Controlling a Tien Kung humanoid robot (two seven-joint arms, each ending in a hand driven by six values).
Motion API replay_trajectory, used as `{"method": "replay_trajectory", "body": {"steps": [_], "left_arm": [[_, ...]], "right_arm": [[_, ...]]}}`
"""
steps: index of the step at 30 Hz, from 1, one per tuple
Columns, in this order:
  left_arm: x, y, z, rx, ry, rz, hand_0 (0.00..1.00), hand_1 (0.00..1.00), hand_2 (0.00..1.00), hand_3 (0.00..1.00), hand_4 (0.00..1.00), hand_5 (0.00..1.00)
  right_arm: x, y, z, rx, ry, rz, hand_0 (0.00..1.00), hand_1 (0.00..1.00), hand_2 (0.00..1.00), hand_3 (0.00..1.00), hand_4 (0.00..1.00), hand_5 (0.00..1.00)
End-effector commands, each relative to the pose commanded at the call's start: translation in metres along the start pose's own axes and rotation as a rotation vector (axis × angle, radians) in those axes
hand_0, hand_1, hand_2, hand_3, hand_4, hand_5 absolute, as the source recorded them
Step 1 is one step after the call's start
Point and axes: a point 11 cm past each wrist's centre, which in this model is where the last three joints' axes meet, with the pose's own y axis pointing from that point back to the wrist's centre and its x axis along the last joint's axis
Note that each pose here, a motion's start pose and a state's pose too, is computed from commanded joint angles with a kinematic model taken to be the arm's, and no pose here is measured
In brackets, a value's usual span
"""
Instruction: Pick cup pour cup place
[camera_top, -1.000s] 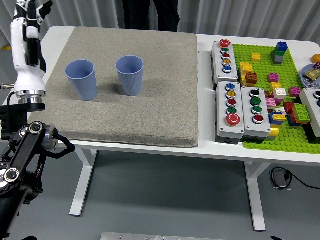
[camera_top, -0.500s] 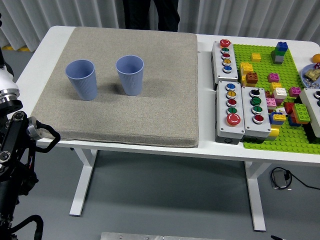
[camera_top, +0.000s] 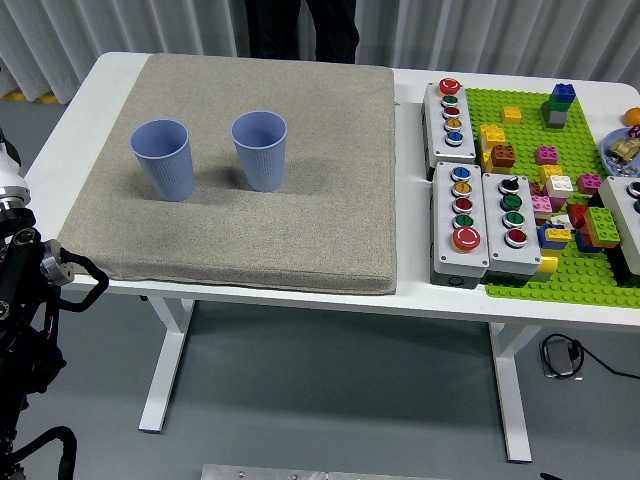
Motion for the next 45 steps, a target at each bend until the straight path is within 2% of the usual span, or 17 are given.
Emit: {"method": "replay_trajectory", "body": {"steps": [4, 6, 12, 24, 36, 45], "left_arm": [[0.000, -0.001, -0.003, 0.024, 0.013, -0.019, 0.803, 0.784, 0.936, 0.965, 0.842, 0.998], [-0.001, -0.001, -0.005, 0.038, 0.022, -0.037, 0.797, 0.773, 0.917, 0.935, 0.835, 0.998], [-0.007, -0.003, -0.007, 0.056, -0.015, -0.102, 0.793, 0.769, 0.931, 0.941, 0.834, 0.998], [-0.014, -0.004, -0.002, 0.043, 0.005, -0.107, 0.792, 0.766, 0.926, 0.939, 0.831, 0.998], [-0.018, -0.003, 0.001, 0.034, 0.009, -0.113, 0.787, 0.766, 0.920, 0.934, 0.826, 0.998], [-0.024, -0.006, 0.007, 0.020, 0.021, -0.123, 0.785, 0.765, 0.917, 0.933, 0.822, 0.998]], "right_arm": [[0.000, 0.000, 0.003, -0.004, 0.000, 0.000, 0.656, 0.648, 0.668, 0.639, 0.443, 0.112], [0.001, 0.000, 0.003, -0.005, -0.001, 0.001, 0.656, 0.648, 0.668, 0.638, 0.443, 0.111], [0.001, -0.001, 0.006, -0.003, -0.021, 0.004, 0.656, 0.650, 0.668, 0.638, 0.443, 0.113], [0.015, -0.001, 0.026, 0.029, -0.082, 0.004, 0.657, 0.653, 0.672, 0.639, 0.443, 0.111], [0.006, -0.001, 0.013, 0.024, -0.091, 0.008, 0.663, 0.672, 0.687, 0.645, 0.442, 0.104], [0.015, 0.000, 0.018, 0.023, -0.109, 0.006, 0.662, 0.671, 0.681, 0.641, 0.443, 0.099]]}}
